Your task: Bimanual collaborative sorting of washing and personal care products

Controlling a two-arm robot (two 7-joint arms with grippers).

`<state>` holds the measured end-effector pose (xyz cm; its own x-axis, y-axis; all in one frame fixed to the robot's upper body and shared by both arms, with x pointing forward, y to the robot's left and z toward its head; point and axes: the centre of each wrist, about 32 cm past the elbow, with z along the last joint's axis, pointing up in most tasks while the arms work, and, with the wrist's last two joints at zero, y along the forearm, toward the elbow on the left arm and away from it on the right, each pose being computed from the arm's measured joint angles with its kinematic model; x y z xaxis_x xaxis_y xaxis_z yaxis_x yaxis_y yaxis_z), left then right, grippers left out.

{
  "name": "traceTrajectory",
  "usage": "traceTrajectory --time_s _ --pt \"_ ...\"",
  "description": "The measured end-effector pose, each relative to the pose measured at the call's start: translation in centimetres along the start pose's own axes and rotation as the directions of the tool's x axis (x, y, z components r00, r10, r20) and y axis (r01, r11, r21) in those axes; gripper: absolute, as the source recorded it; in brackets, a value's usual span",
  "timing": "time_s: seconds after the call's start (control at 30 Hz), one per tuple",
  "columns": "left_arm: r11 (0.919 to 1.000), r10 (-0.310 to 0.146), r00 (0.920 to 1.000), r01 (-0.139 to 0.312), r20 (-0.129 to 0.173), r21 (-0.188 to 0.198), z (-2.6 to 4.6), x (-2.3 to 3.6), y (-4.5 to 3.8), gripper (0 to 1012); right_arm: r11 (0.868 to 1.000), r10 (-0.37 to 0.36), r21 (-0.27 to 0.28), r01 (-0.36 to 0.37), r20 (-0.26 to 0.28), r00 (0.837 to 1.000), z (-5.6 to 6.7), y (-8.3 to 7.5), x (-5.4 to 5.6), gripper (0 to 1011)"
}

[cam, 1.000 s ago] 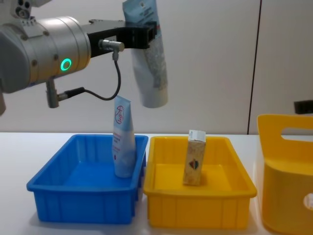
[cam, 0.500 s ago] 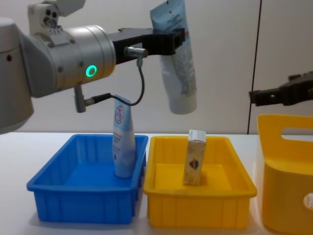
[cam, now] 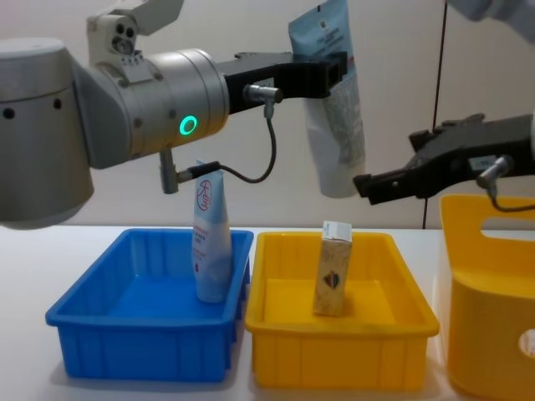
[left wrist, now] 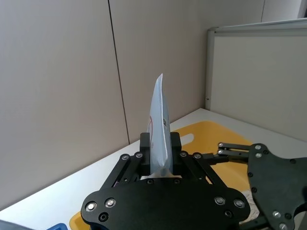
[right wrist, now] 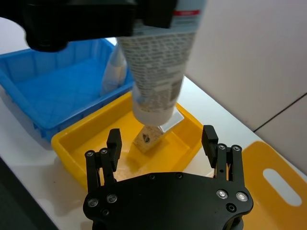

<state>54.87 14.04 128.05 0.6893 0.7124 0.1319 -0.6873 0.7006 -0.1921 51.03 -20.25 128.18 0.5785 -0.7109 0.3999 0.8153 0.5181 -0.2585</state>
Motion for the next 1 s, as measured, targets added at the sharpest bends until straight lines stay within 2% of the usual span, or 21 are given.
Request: traceTrajectory --time_s 0.2,0.43,1.0 --pt "0.9999 -0.01 0.9999 0.01 0.001 -0.001 -0.07 -0.07 -0.22 216 1.0 0.01 -0.014 -0.01 0.042 0.999 0.3 0.5 -0.3 1003" --pt "0.9998 -0.02 0.9998 0.02 0.001 0.002 -0.14 -0.21 -0.35 216 0.999 -0.025 -0.021 0.026 0.063 0.998 0.5 0.8 -0.6 1002" --pt "0.9987 -0.044 0.999 0.044 -0.008 0.023 -0.56 -0.59 -0.26 216 0.996 -0.086 0.014 0.085 0.06 0.994 0.9 1.3 -1.1 1002"
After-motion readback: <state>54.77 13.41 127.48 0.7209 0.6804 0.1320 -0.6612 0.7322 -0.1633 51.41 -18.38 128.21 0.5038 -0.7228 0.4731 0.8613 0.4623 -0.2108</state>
